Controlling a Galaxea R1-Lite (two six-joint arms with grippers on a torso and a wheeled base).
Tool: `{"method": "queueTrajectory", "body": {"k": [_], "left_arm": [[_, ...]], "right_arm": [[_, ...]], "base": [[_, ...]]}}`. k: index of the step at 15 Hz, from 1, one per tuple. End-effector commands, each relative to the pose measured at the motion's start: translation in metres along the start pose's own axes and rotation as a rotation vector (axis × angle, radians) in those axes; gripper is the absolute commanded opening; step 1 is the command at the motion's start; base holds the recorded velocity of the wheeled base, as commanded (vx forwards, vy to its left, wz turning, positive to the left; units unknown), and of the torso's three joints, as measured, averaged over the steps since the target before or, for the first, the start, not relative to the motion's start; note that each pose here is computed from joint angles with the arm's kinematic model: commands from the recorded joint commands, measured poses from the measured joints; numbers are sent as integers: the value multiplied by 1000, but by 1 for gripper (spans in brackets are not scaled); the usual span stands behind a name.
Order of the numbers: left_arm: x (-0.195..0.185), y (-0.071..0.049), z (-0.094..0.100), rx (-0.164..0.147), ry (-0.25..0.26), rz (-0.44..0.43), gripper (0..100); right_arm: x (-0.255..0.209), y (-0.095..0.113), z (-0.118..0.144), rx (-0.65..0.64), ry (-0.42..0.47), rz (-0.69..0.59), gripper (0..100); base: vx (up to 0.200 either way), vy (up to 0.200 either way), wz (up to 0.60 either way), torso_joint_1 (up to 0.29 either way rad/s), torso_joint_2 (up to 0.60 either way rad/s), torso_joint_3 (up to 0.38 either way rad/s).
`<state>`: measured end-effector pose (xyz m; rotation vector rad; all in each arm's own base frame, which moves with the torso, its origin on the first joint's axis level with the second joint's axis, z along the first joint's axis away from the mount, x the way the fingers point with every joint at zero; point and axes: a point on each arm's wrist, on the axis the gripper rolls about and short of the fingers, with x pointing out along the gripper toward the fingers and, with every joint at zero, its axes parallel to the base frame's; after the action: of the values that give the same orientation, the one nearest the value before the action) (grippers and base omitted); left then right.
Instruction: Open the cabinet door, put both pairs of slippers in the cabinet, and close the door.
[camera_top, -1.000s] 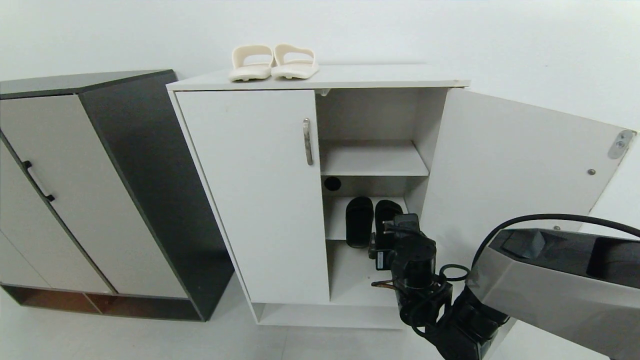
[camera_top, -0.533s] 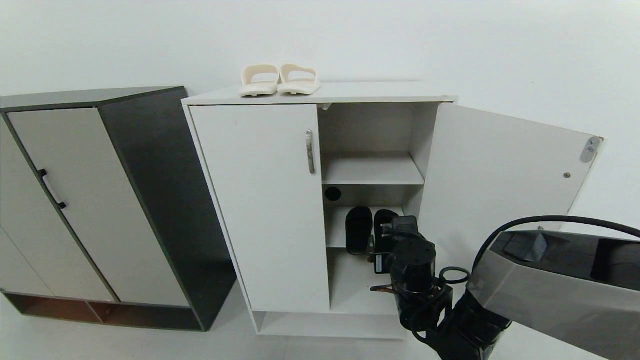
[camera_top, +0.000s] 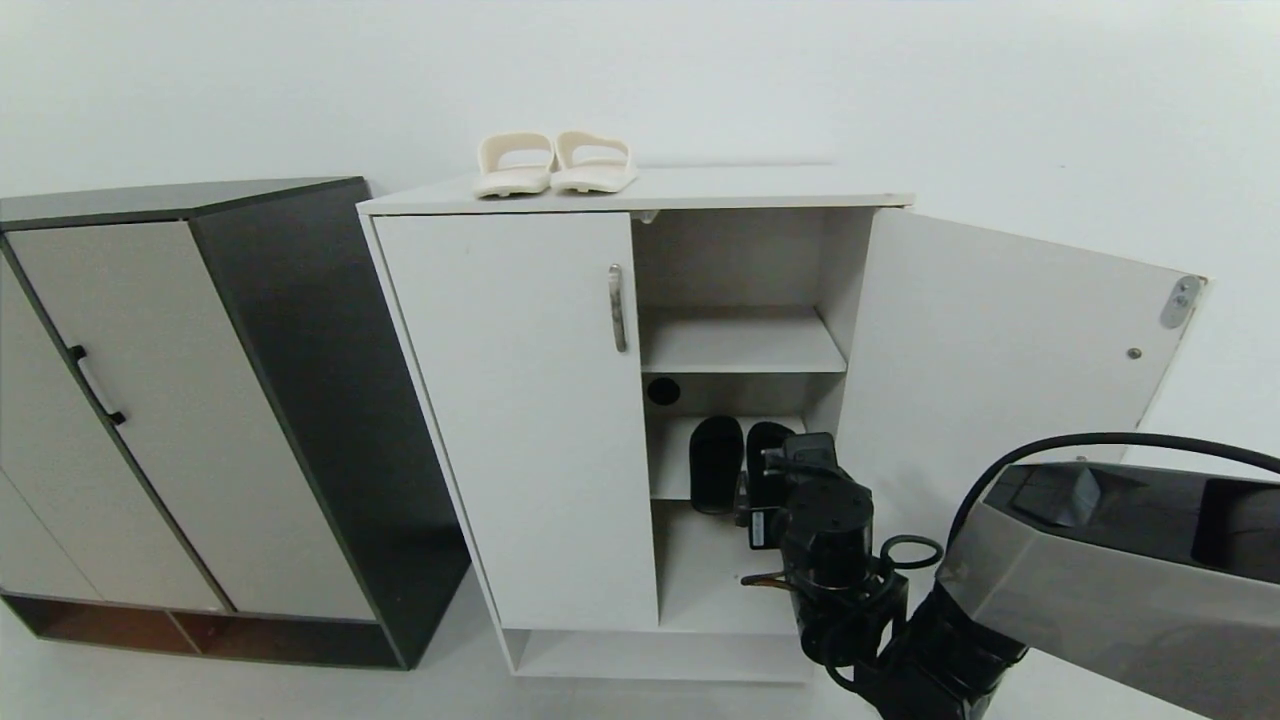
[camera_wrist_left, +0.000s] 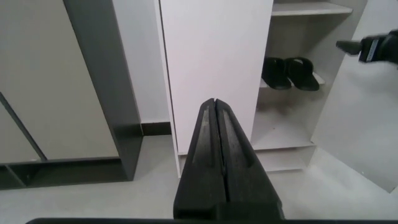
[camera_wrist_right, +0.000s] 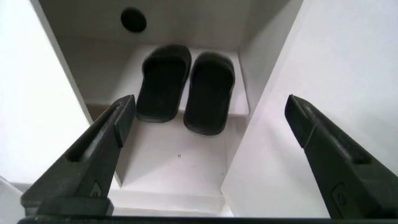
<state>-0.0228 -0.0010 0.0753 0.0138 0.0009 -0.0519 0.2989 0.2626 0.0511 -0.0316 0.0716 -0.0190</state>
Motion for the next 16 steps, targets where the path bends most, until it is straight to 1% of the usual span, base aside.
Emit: {"method": "queueTrajectory", "body": {"k": [1,16], "left_arm": [[0,0,0,0,2,-2,0],[0,0,0,1,2,-2,0]], "right_arm": [[0,0,0,-2,2,1,100],[-3,-1,-3,-9,11,3,100]], "base": [[0,200,0,12,-2,2],[0,200,0,3,2,2]]}}
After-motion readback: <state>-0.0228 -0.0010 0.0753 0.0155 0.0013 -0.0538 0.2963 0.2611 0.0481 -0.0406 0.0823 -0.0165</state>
